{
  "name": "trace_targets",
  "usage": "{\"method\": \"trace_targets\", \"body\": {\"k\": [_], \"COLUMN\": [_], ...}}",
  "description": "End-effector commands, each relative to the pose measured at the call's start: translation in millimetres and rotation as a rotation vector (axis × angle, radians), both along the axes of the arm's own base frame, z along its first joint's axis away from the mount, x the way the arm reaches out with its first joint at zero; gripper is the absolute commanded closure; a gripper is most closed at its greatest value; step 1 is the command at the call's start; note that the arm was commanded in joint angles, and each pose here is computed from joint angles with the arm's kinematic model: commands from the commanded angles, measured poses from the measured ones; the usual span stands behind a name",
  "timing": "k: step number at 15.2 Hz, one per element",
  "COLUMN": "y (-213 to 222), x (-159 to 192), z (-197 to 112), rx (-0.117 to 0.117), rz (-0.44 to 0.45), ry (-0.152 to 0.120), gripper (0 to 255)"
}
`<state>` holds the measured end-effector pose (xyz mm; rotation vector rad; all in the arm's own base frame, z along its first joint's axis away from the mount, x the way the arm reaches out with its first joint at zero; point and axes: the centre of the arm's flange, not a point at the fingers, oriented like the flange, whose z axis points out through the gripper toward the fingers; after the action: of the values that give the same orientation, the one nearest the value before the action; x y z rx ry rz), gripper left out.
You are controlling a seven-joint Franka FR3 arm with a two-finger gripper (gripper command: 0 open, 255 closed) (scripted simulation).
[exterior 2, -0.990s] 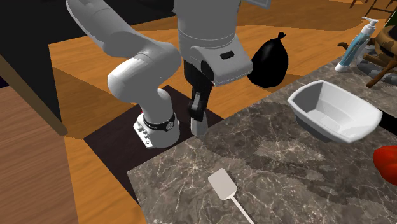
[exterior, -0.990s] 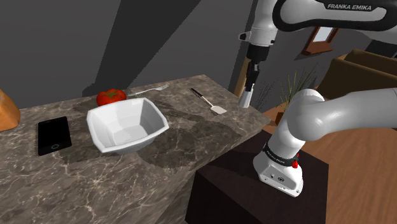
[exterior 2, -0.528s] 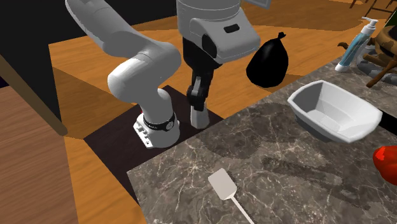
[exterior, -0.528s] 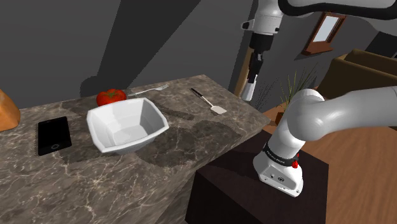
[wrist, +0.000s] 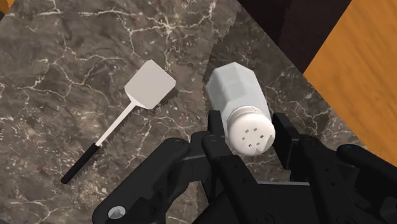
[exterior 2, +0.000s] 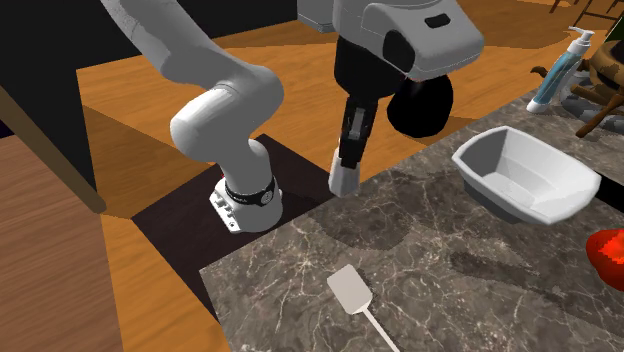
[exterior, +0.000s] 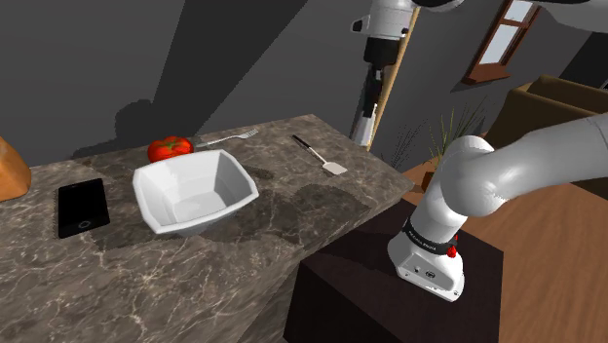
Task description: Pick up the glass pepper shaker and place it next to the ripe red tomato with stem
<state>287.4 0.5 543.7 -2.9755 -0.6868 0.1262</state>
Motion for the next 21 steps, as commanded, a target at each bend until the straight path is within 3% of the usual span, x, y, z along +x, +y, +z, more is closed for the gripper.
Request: {"method": "trace_targets", "body": {"k": [1,21], "y": [14,154], "x": [24,247], "z": [-2,-1], "rx": [0.001,0.001], "rz": [0.000,0.000], "ry": [0.000,0.000], "gripper": [255,255]}}
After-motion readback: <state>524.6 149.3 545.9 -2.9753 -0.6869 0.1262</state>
